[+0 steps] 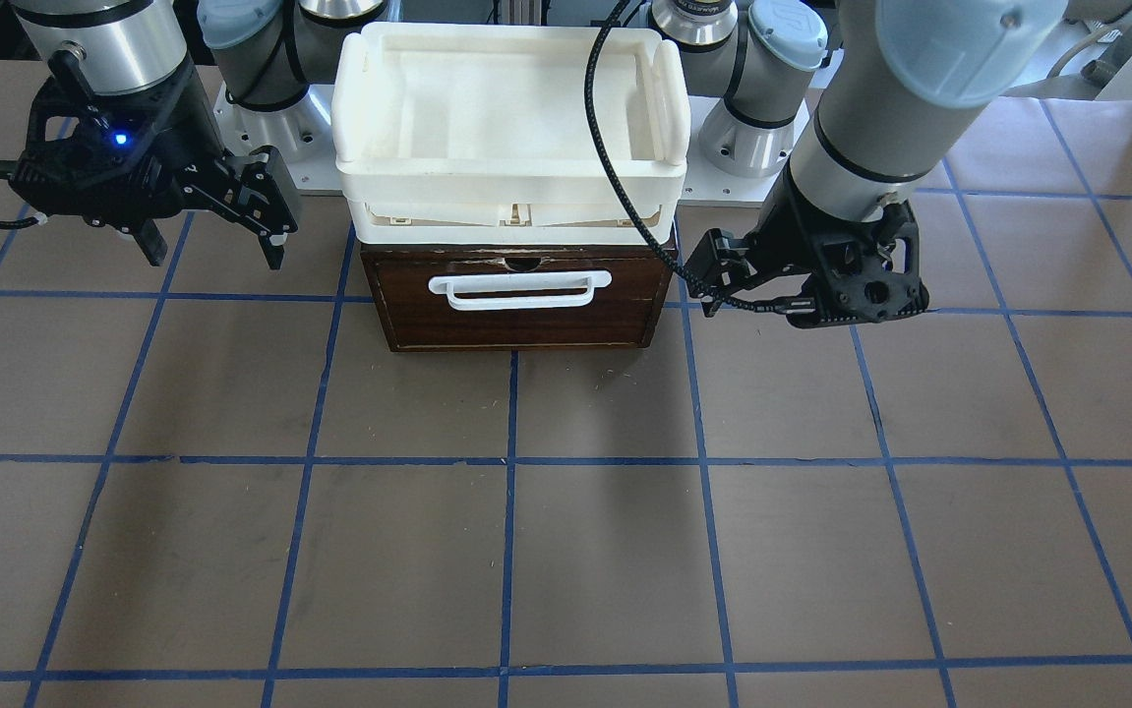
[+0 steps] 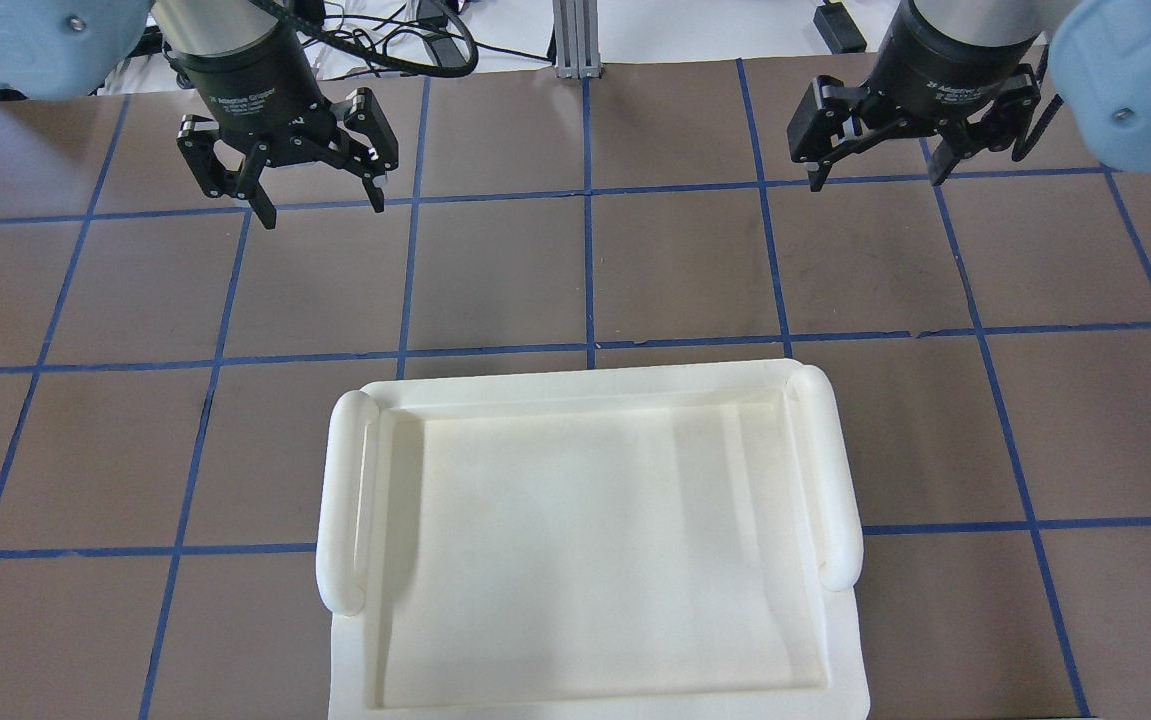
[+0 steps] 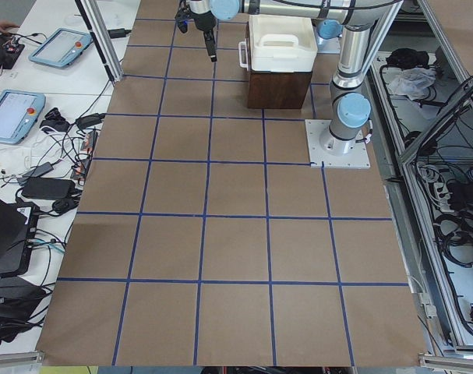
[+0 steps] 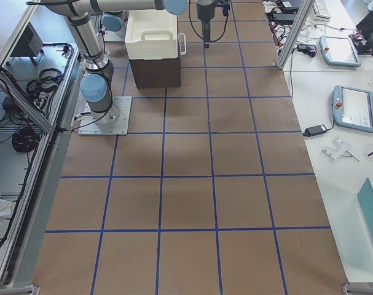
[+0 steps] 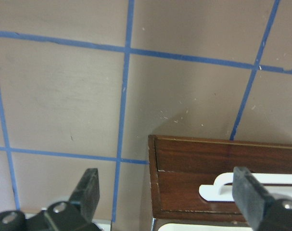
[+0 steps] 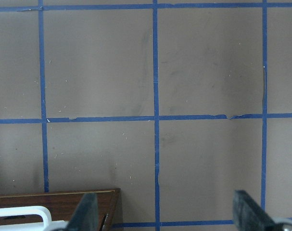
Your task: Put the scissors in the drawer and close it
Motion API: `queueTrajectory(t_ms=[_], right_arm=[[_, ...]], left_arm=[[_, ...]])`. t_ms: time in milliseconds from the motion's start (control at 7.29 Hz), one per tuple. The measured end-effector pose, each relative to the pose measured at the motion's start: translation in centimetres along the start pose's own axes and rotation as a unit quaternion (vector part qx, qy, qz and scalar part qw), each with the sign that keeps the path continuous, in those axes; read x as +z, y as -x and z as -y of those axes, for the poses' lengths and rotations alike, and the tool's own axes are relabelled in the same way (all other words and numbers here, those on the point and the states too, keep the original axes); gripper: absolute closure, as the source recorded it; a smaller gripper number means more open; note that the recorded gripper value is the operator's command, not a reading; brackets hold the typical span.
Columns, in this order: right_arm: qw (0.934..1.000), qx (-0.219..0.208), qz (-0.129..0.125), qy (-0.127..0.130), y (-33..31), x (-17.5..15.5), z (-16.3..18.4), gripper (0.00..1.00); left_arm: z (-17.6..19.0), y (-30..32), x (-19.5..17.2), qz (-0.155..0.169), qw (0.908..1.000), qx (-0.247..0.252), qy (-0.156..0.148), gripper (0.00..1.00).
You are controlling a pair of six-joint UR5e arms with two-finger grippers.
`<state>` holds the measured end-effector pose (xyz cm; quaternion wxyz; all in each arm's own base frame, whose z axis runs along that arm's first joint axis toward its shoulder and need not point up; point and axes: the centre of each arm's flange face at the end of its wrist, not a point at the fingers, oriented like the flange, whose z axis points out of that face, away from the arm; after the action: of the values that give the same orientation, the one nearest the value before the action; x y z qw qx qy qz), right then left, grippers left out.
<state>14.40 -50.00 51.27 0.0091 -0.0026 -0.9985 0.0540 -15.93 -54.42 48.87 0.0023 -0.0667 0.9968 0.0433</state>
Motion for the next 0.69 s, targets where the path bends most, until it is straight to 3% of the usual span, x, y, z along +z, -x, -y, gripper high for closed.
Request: queueTrajectory(t_ms=[412,686], right_arm=[[1.0000,0.000,0.000,0.000,0.0,0.0,0.0,0.00],[1.0000,0.000,0.000,0.000,0.0,0.0,0.0,0.00]], left_arm=[[-4.2,0.8,-2.1,-0.001,0.9980,0.026,-0.057,0.00],[-5.0,0.8,-2.6,-0.006,0.9965,0.040,-0.073,0.00]])
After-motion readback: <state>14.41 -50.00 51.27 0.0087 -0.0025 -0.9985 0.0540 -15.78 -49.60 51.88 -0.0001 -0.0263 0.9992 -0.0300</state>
